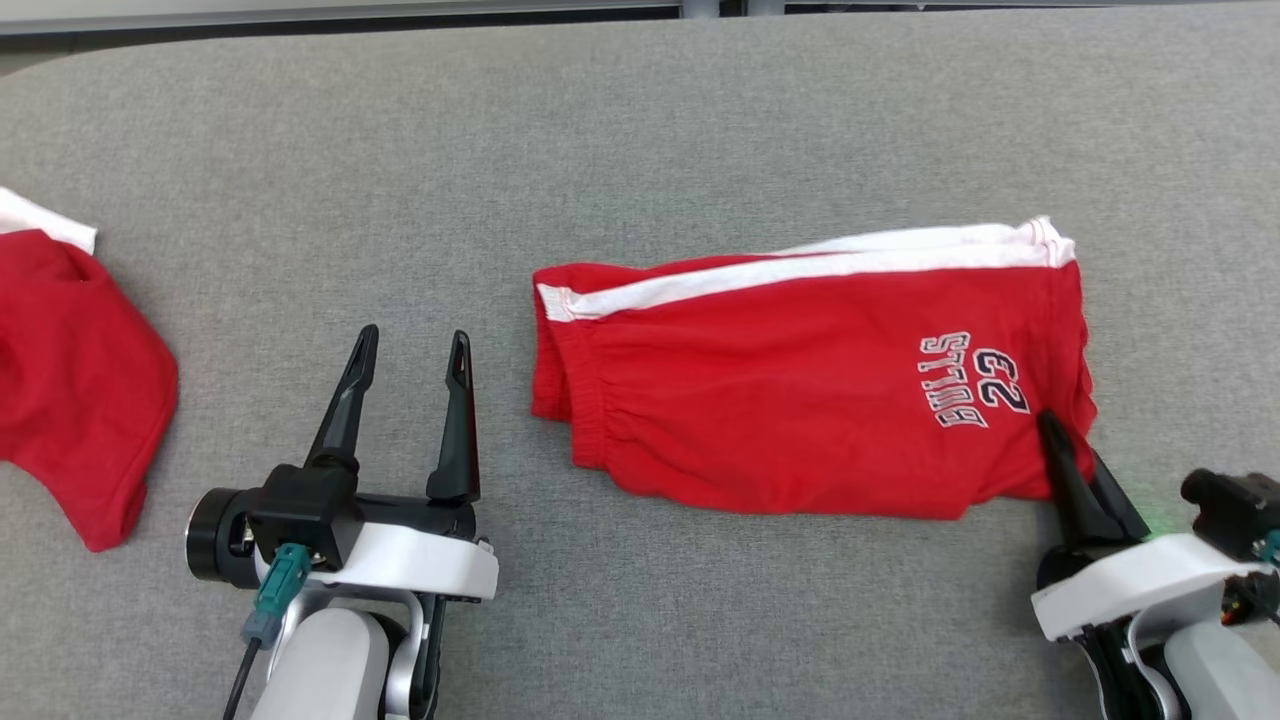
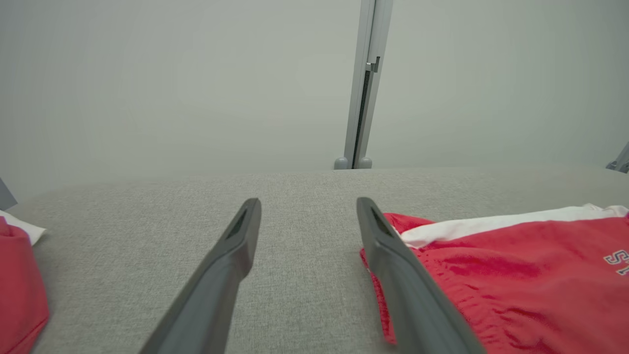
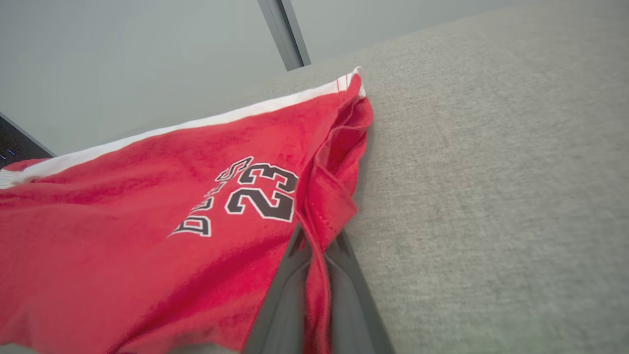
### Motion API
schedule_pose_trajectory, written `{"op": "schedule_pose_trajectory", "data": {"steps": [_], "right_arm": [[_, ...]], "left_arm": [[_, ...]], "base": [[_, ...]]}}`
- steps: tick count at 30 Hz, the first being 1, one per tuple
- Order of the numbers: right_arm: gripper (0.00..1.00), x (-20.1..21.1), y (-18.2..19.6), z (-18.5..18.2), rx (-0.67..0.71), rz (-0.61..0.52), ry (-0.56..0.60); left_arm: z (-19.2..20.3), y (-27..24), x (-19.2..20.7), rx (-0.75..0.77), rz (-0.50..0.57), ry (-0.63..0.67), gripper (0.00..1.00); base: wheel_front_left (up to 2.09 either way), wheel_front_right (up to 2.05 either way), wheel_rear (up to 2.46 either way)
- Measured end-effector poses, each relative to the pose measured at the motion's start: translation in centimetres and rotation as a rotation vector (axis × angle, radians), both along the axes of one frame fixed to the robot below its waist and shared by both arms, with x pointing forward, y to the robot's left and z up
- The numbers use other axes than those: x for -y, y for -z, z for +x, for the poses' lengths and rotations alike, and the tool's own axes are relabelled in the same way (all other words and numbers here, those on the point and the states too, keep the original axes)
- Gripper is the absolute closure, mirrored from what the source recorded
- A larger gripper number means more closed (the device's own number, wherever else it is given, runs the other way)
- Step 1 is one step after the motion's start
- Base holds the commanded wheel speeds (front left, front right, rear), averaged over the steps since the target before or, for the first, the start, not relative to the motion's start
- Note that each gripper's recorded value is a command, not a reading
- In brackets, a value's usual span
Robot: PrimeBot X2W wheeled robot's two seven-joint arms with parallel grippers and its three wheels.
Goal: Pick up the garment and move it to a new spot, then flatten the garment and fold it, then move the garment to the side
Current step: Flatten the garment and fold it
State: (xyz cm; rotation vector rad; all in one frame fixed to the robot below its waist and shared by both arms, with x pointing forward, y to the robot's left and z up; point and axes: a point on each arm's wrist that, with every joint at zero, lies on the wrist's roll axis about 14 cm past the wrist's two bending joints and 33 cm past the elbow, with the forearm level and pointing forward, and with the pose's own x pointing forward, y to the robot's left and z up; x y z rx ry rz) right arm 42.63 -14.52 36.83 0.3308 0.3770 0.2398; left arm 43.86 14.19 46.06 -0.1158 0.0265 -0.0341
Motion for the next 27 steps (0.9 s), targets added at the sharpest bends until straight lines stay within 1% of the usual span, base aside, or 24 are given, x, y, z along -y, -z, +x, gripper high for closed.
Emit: {"op": "schedule_pose_trajectory", "data": {"steps": [4, 11, 14, 17, 18, 20, 23, 24, 27], "right_arm": [[1.00, 1.5, -0.1, -1.1, -0.006, -0.007, 0.054], [1.00, 2.2, -0.2, -1.5, -0.020, -0.012, 0.082], [1.00, 2.0, -0.8, -1.0, -0.003, -0.024, 0.067], [1.00, 0.8, -2.9, 0.6, 0.061, -0.037, 0.012], [1.00, 0.8, -2.9, 0.6, 0.061, -0.037, 0.012], [1.00, -1.3, -4.9, 1.8, 0.120, -0.044, -0.062], [1.00, -5.9, -7.7, 2.7, 0.184, -0.023, -0.193], [1.00, -9.2, -9.3, 2.7, 0.211, 0.006, -0.278], [1.00, -14.2, -10.3, 1.7, 0.214, 0.049, -0.411]], "left_arm": [[-0.1, -0.3, 0.5, 0.008, -0.003, 0.016, 0.00], [-0.5, -0.2, 0.5, 0.003, 0.002, 0.021, 0.00], [-0.6, -0.3, 0.3, 0.004, 0.003, 0.018, 0.00], [-0.8, -0.4, 0.3, 0.006, 0.002, 0.018, 0.00], [-0.8, -0.4, 0.3, 0.006, 0.002, 0.018, 0.00], [-0.7, -0.6, 0.0, 0.010, 0.001, 0.011, 0.00], [-0.7, -1.1, -0.3, 0.021, 0.001, -0.001, 0.00], [-0.8, -1.1, -0.3, 0.020, -0.004, -0.003, 0.00], [-0.9, -1.3, -0.6, 0.024, -0.005, -0.012, 0.00]], "base": [[0.00, 0.00, 0.00], [0.00, 0.00, 0.00], [0.00, 0.00, 0.00], [0.00, 0.00, 0.00], [0.00, 0.00, 0.00], [0.00, 0.00, 0.00], [0.00, 0.00, 0.00], [0.00, 0.00, 0.00], [0.00, 0.00, 0.00]]}}
